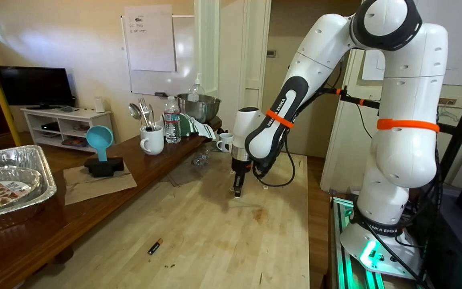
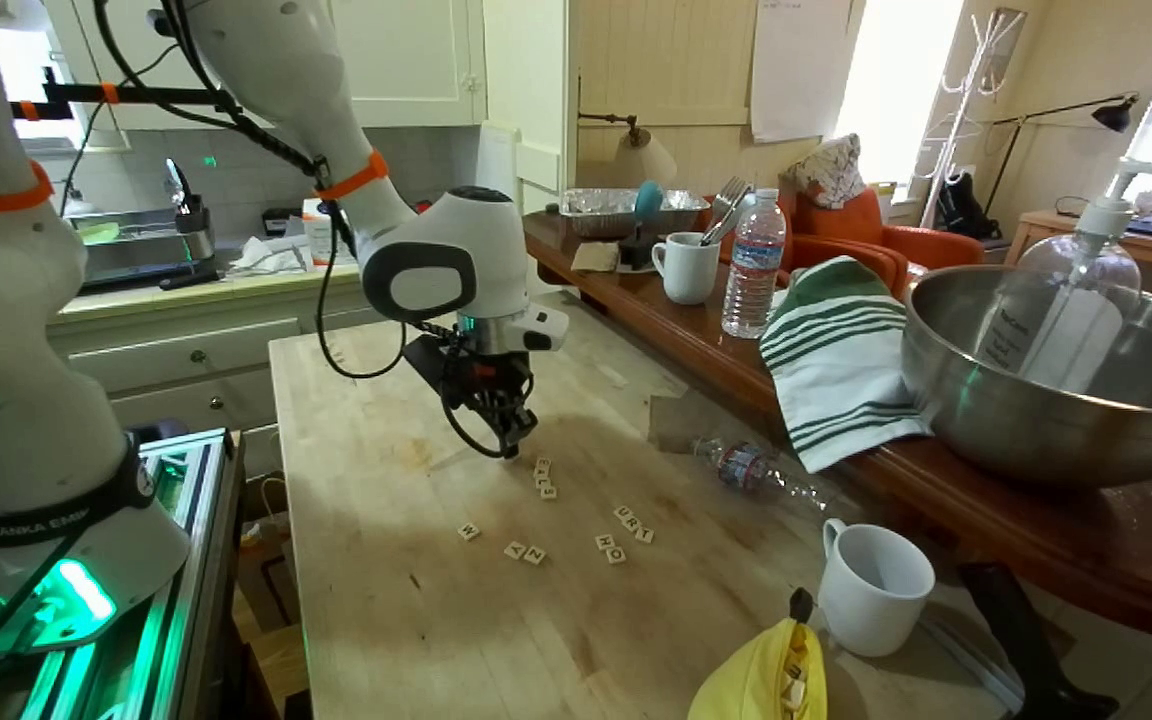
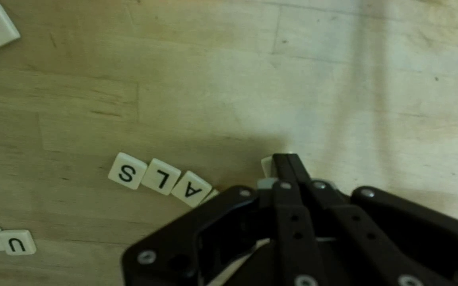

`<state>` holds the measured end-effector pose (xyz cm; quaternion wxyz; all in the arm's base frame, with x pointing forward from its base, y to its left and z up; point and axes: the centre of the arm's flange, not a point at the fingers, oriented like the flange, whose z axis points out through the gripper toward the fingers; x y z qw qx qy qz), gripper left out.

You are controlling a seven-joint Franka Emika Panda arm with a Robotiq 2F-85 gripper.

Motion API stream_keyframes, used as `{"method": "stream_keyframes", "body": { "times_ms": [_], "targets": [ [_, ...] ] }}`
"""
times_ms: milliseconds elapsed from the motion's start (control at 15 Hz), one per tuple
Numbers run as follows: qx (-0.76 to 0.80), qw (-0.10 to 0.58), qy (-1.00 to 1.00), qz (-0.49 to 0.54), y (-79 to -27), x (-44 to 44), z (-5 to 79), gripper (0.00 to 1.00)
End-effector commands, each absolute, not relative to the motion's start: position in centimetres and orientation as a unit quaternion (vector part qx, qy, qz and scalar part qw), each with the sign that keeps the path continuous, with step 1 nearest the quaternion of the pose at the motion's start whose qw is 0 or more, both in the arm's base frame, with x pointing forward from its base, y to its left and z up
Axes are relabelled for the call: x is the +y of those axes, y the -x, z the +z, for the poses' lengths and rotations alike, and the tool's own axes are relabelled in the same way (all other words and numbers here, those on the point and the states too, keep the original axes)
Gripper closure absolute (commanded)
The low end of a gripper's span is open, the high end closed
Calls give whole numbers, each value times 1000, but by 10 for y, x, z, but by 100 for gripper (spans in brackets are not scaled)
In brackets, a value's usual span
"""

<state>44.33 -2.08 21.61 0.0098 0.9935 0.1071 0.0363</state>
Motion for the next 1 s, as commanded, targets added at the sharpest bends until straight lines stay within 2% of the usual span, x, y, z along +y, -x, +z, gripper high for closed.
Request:
{"method": "stream_keyframes", "body": {
  "times_ms": [0,467,933],
  "targets": [
    [91,-2,-996,18,-449,-10,191,100],
    [60,-21,-997,43,-441,-16,220,100],
    [52,-4,-997,64,-446,-28,230,100]
  ]
}}
